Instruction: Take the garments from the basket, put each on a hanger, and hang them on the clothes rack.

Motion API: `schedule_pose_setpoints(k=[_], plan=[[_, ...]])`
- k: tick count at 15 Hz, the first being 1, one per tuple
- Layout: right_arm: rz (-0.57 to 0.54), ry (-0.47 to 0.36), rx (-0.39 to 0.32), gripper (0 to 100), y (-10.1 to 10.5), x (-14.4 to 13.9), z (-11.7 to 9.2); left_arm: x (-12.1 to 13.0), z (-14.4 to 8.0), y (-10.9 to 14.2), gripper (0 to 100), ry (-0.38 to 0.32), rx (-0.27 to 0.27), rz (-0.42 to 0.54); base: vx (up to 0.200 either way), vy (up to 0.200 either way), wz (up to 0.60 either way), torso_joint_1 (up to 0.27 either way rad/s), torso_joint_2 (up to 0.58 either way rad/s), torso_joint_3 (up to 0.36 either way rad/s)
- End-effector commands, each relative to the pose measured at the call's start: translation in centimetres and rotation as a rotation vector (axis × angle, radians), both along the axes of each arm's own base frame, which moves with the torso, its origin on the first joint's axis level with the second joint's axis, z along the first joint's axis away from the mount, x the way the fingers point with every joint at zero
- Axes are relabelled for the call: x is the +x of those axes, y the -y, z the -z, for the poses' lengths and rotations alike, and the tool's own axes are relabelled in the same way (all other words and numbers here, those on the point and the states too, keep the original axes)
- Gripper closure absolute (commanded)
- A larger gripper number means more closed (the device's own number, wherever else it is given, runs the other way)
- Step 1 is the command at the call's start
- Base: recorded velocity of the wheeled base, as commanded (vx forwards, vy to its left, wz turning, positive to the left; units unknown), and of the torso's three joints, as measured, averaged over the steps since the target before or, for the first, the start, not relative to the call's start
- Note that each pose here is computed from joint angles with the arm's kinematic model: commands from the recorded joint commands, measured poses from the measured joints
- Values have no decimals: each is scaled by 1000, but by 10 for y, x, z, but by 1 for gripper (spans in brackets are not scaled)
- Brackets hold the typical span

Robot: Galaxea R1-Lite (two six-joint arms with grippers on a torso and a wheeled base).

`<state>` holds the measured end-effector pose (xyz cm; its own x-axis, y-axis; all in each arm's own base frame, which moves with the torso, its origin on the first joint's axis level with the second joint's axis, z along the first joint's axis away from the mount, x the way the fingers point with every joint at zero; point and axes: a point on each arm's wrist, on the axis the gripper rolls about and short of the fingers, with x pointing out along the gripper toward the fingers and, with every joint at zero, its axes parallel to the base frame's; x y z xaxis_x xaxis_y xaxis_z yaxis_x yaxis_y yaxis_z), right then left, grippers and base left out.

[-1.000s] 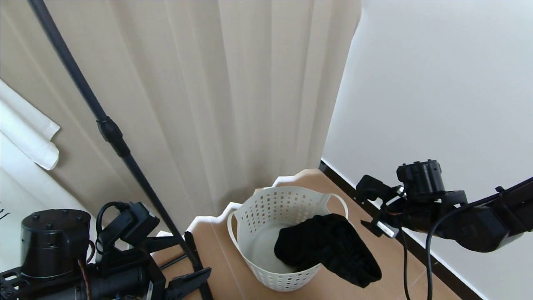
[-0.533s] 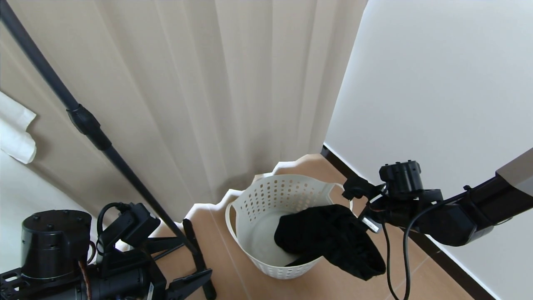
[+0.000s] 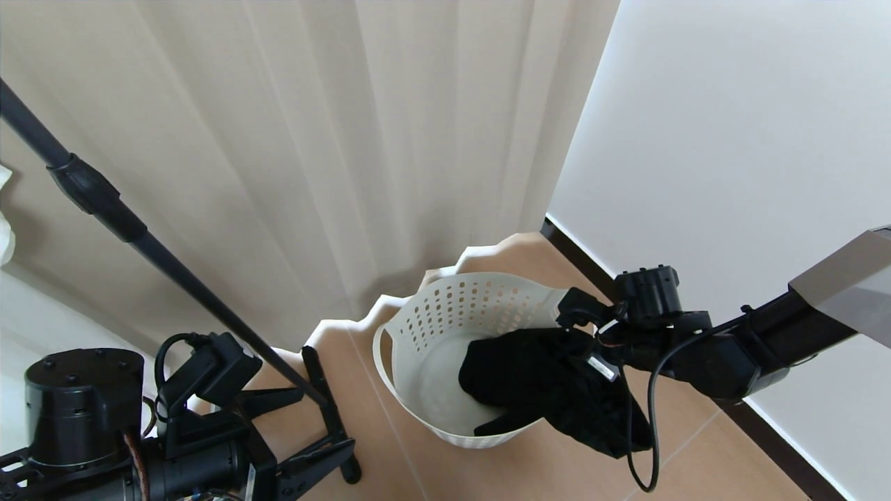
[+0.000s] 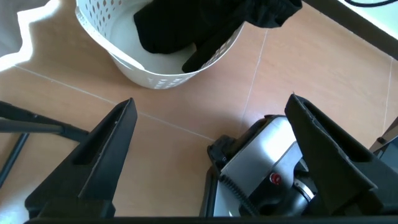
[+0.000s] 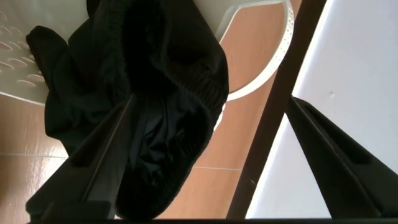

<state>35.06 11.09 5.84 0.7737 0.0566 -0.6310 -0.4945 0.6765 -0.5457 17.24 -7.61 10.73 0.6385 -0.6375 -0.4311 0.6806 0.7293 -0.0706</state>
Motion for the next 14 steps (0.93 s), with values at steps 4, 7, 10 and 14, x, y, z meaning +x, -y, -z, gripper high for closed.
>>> schedule_pose_setpoints(k=[4,7,10,14], plan=[[-12,16,9,0,-5,4,-2,-1,1,0,0,-7,-8,0,0,0,0,0,0,0],[-4,0,13,0,-8,10,8,-1,2,0,0,-10,-7,1,0,0,0,0,0,0],[-4,22,20,0,-12,20,7,-3,3,0,0,-14,0,5,0,0,0,0,0,0],[-6,26,22,0,-15,31,13,-2,4,0,0,-16,0,7,0,0,0,0,0,0]])
